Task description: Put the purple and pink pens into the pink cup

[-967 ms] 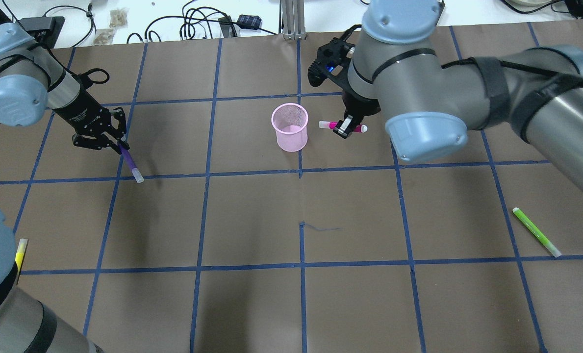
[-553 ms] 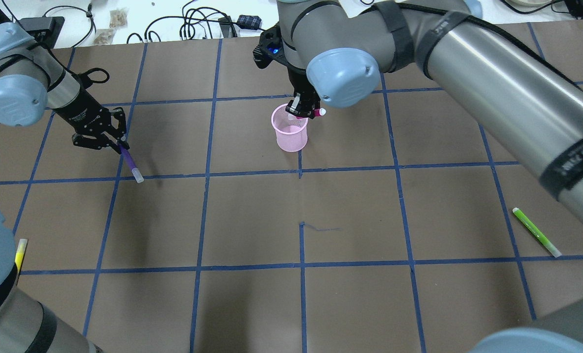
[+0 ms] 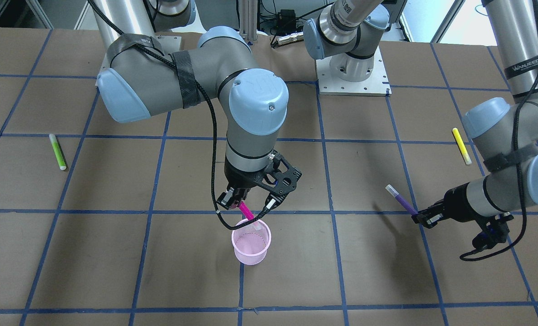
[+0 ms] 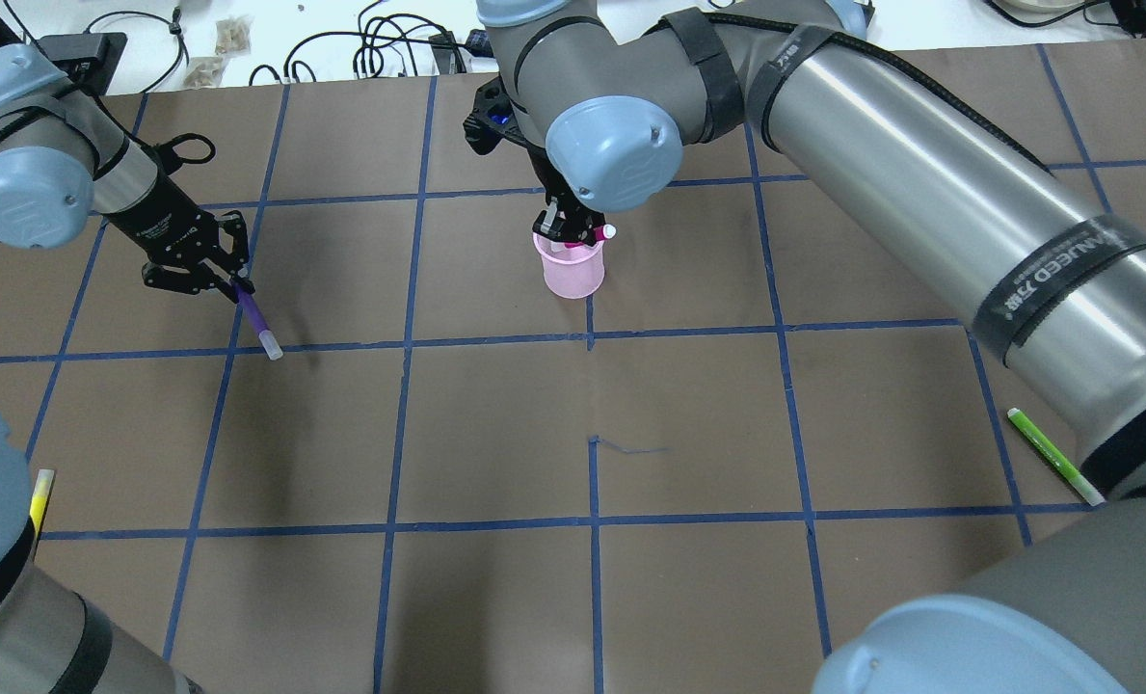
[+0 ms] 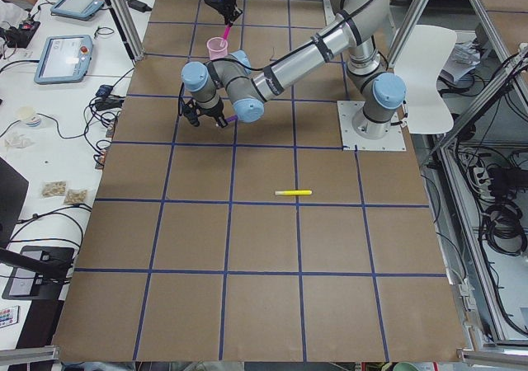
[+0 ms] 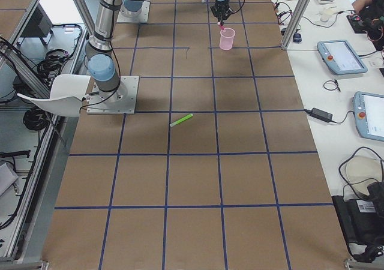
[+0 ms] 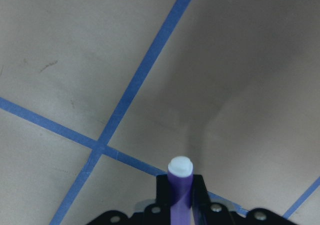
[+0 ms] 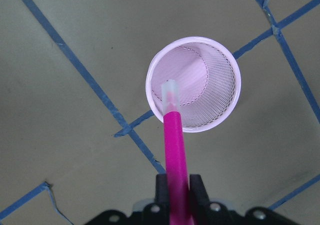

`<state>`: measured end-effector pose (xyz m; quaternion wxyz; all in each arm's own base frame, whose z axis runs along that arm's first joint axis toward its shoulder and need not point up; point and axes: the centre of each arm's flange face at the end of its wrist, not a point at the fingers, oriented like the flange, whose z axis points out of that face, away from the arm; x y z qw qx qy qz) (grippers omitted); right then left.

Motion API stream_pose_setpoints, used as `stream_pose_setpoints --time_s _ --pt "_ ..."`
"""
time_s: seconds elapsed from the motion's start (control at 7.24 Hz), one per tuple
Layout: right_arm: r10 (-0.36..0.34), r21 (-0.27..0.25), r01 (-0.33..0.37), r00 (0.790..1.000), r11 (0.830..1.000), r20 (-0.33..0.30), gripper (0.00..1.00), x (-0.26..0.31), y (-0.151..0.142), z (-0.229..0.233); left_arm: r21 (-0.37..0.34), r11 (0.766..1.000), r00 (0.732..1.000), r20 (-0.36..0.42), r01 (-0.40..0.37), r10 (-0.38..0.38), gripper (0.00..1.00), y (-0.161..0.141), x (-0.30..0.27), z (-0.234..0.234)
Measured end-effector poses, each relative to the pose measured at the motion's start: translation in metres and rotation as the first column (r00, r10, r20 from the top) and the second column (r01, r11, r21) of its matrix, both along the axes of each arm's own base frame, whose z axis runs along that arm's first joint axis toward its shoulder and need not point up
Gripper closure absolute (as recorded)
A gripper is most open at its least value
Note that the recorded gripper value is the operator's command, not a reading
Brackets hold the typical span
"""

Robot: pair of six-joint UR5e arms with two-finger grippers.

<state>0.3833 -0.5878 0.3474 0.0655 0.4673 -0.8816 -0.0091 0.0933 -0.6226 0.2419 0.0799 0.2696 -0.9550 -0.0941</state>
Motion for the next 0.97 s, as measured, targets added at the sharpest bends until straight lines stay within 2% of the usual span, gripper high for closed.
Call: stream_pose_setpoints --time_s 0.14,0.28,0.69,0.97 --pt "0.001 -0.002 -0.001 1.000 1.000 -0.006 0.37 0.000 -0.001 -0.002 0.000 1.000 1.000 -0.001 0.002 -0.002 0.99 0.000 0.000 0.000" --pt "0.000 -0.003 0.000 1.000 1.000 -0.009 0.00 0.000 -0.003 -0.005 0.000 1.000 1.000 0.000 0.005 -0.005 0.99 0.000 0.000 0.000" --pt "-0.043 -0.010 0.043 0.999 0.999 -0.004 0.00 -0.006 -0.007 -0.003 -0.012 1.000 1.000 0.006 0.026 -0.025 0.99 -0.001 -0.010 0.008" --pt "-0.111 -0.057 0.112 0.994 0.992 0.025 0.00 -0.048 -0.013 0.040 -0.032 0.999 0.999 0.014 0.043 -0.042 0.99 0.000 -0.022 0.021"
